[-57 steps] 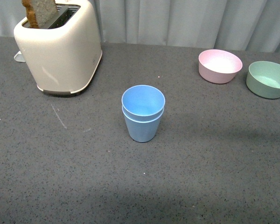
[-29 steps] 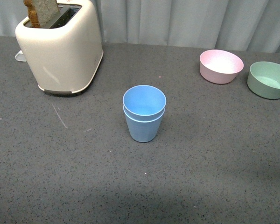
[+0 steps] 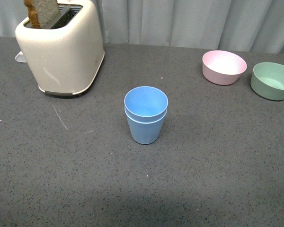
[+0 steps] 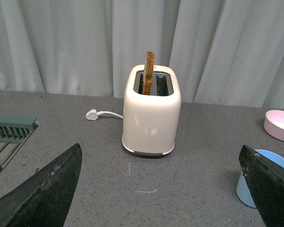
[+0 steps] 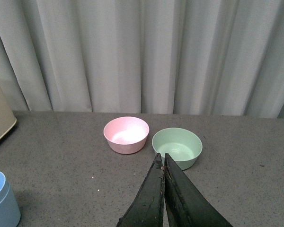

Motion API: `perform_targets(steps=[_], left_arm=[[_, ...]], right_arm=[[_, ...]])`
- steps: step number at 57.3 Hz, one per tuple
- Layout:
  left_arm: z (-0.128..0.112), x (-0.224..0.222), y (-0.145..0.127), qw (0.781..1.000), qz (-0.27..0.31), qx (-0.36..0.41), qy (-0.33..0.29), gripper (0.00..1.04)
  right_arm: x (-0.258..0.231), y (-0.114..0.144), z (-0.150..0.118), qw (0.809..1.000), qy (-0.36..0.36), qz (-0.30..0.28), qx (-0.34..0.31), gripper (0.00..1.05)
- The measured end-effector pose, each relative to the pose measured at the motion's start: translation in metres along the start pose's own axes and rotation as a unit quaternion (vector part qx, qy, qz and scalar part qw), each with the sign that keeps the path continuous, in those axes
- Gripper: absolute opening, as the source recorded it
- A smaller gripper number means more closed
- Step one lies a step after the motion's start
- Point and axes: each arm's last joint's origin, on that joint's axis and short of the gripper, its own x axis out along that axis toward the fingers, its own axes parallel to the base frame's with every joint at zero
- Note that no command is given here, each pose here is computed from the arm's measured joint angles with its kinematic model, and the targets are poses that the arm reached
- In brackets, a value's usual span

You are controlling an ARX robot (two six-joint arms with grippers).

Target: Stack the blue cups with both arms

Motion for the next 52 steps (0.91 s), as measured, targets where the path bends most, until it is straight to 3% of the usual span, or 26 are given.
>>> perform_targets(steps=[52], left_arm=[[0.0,0.0,0.0,1.0,0.0,0.0,0.0,0.98]], right_arm=[[-0.033,0.0,0.004,1.0,-0.009,0.0,0.0,0.01]])
